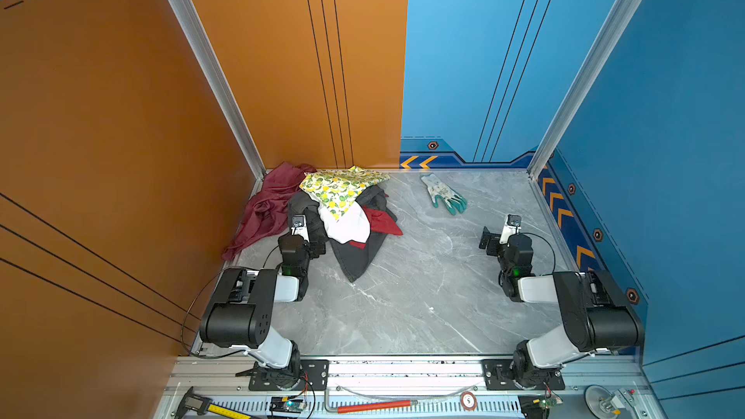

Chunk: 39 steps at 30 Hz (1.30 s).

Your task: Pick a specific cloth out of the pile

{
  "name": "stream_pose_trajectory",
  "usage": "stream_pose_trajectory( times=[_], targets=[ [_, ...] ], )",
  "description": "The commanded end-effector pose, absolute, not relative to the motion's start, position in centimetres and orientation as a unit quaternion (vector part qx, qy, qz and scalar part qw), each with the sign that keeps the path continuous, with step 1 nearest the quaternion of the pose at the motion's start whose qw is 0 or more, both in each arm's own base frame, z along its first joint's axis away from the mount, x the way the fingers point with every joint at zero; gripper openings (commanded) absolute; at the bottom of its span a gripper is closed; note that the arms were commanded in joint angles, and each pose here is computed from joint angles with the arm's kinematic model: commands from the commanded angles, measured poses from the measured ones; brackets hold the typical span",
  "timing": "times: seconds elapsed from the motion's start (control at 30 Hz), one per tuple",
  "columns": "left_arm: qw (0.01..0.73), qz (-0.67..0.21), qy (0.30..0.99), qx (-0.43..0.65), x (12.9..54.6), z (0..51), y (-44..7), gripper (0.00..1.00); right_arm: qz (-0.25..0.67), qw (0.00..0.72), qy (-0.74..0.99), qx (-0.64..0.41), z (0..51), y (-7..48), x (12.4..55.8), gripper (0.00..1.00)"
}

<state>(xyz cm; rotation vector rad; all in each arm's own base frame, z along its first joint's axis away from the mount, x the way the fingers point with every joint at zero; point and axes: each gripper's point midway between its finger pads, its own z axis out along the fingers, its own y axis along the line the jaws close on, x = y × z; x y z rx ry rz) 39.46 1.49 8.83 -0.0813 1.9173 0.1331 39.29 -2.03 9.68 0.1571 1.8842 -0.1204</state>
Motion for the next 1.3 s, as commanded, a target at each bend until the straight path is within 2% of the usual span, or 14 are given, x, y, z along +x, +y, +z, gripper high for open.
stream_pose_trajectory(
  times=[0.0,1.27],
  targets=[
    [0.573,0.061,0.817,-0.028,39.56,8.99,1.32,0.98,-0.055,0.578,0.811,0.072,9.36,-2.11,39.28,1.0],
    [0.575,0.067,0.815,-0.026,39.56,9.19,1.17,0.98,-0.058,0.587,0.806,0.055,9.65,-1.39,38.93,1.0]
  ],
)
